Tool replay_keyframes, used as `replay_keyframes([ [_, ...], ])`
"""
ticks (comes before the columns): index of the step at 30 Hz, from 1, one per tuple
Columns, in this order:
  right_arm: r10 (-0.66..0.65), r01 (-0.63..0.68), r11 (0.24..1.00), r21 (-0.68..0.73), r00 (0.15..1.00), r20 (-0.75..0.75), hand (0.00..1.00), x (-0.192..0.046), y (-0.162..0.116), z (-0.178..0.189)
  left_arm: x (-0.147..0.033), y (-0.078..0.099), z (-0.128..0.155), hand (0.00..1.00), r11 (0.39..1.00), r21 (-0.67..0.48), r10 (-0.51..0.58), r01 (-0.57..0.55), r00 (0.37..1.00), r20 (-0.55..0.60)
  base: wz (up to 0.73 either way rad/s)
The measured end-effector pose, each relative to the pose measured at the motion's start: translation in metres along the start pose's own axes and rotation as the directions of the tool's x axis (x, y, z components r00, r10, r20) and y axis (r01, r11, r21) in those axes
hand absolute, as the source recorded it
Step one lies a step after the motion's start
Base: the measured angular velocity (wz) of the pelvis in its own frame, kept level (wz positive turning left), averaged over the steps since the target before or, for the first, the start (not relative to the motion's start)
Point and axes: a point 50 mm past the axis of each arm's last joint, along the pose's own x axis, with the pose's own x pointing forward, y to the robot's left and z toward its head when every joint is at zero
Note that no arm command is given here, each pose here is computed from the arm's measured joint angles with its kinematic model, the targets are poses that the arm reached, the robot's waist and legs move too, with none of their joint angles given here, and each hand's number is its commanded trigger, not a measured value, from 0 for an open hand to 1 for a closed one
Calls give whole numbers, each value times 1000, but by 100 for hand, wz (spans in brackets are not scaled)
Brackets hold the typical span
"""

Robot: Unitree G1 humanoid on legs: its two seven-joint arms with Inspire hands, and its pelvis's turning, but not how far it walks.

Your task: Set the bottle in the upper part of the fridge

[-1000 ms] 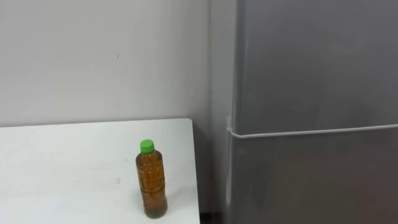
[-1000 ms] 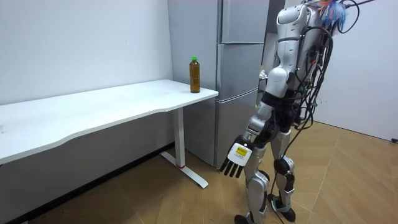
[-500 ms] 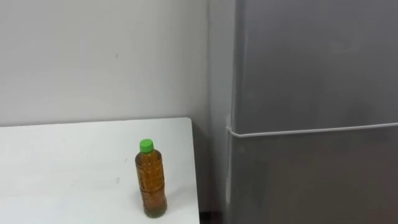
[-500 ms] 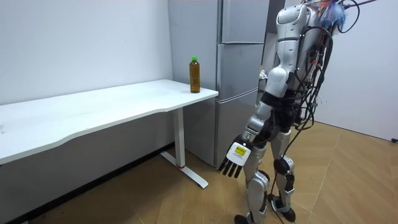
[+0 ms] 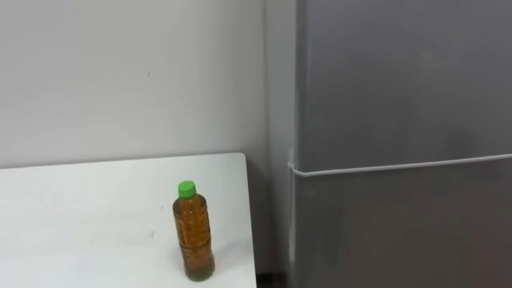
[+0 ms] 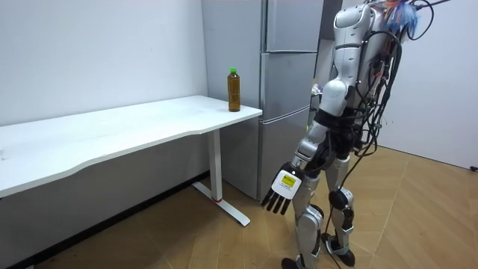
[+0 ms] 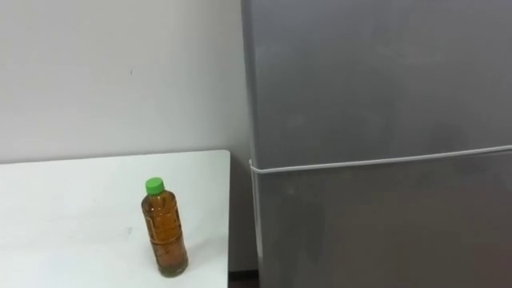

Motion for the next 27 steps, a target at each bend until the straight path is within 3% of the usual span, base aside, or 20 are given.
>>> replay_keyframes([
  [8, -2, 2, 1000, 5, 1000, 2, 0, 0, -1, 1, 1, 6, 9, 0, 997, -36, 76, -75, 997, 18, 0],
  [12, -2, 2, 999, -35, 1000, 16, 0, -1, -5, 8, 0, 13, 44, 0, 989, -113, 117, -101, 982, 147, 0],
  [16, 0, 2, 998, -68, 1000, 30, 0, -1, -7, 15, -5, 10, 80, 0, 984, -157, 128, -86, 952, 280, -2],
  [27, -8, 8, 1000, 0, 999, 50, 0, -2, -12, 17, -19, 13, 131, 0, 935, -338, 252, -109, 875, 414, 0],
])
